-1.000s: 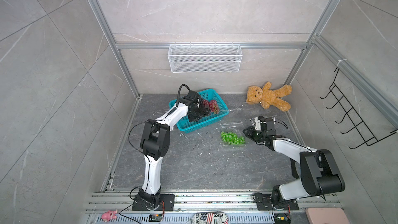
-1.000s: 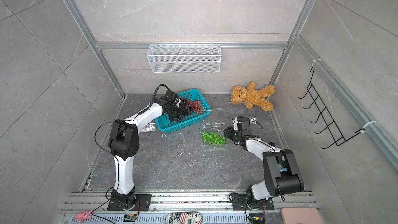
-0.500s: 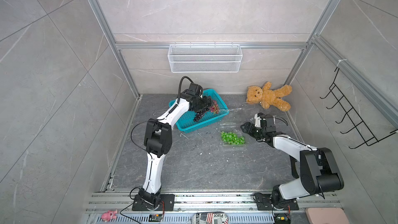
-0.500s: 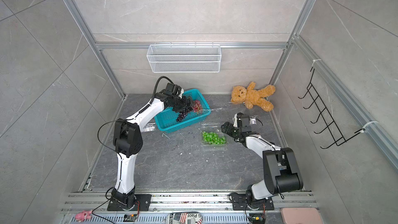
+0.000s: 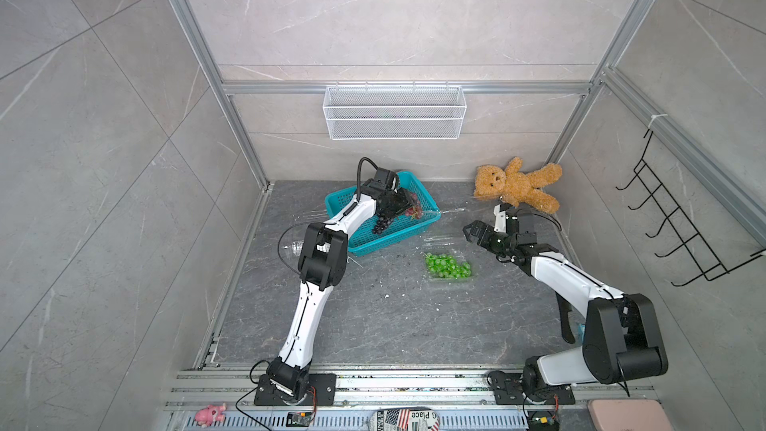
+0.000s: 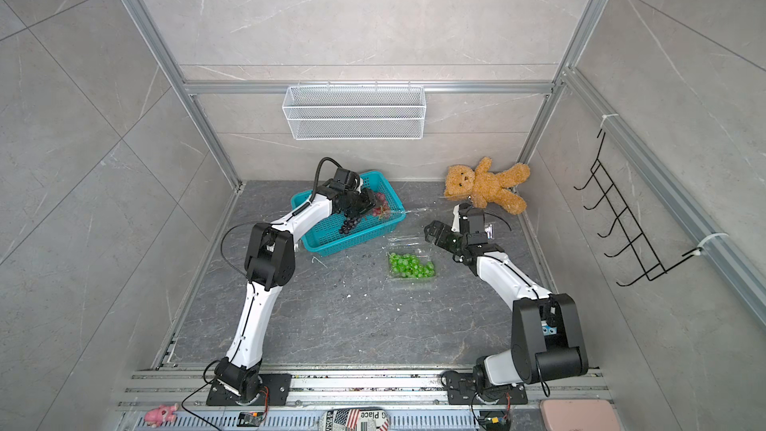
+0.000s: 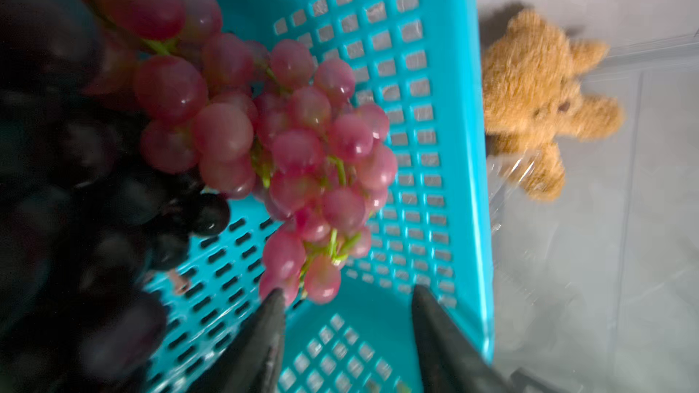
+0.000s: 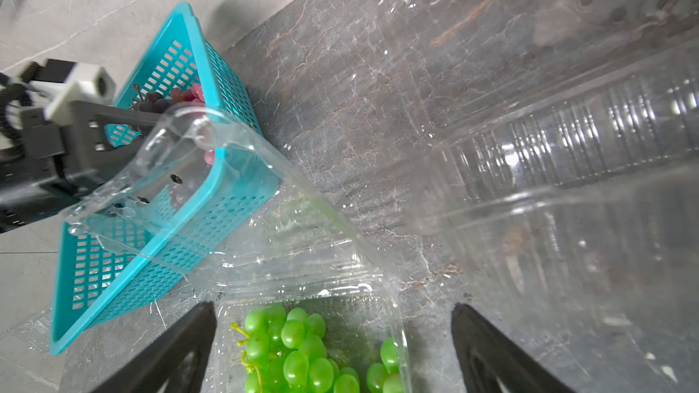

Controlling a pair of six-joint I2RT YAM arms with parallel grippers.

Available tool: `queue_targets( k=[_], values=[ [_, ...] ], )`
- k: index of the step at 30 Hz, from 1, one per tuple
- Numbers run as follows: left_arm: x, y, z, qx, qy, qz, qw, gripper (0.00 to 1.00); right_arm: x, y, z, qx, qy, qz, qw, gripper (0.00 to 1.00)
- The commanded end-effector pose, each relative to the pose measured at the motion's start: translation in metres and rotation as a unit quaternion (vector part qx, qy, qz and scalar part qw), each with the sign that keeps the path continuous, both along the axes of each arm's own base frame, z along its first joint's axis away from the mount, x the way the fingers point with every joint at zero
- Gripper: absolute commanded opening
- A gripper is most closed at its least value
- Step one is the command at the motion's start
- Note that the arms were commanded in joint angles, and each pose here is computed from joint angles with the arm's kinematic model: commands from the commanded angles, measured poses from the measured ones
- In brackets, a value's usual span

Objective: Pack grapes into containers
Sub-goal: Pick up the grape from the basket.

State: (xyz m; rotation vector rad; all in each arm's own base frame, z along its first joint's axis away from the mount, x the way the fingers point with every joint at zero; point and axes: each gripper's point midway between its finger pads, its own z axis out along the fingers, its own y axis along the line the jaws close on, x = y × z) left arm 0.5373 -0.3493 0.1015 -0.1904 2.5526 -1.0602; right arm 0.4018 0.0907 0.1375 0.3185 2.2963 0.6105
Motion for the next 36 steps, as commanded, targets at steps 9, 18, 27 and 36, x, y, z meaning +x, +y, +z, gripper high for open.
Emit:
queue_targets(
  k=[9, 18, 27, 36],
  values=[
    [0.028, -0.011, 0.003, -0.016, -0.037, 0.023, 0.999, 0.34, 0.000, -0.005, 0.016, -0.016, -0.013, -0.003, 1.000, 0.99],
    [0.032, -0.009, -0.001, 0.007, -0.047, 0.018, 0.999, 0.12, -0.001, -0.006, 0.016, -0.015, -0.013, -0.007, 1.000, 0.99],
    [0.031, -0.007, 0.007, 0.016, -0.060, 0.006, 0.998, 0.00, -0.004, -0.007, 0.020, -0.015, -0.017, -0.010, 1.000, 0.99],
    [0.025, 0.008, 0.062, 0.029, -0.106, 0.002, 0.994, 0.00, -0.004, -0.005, 0.021, -0.007, -0.018, -0.009, 1.000, 0.99]
  ],
)
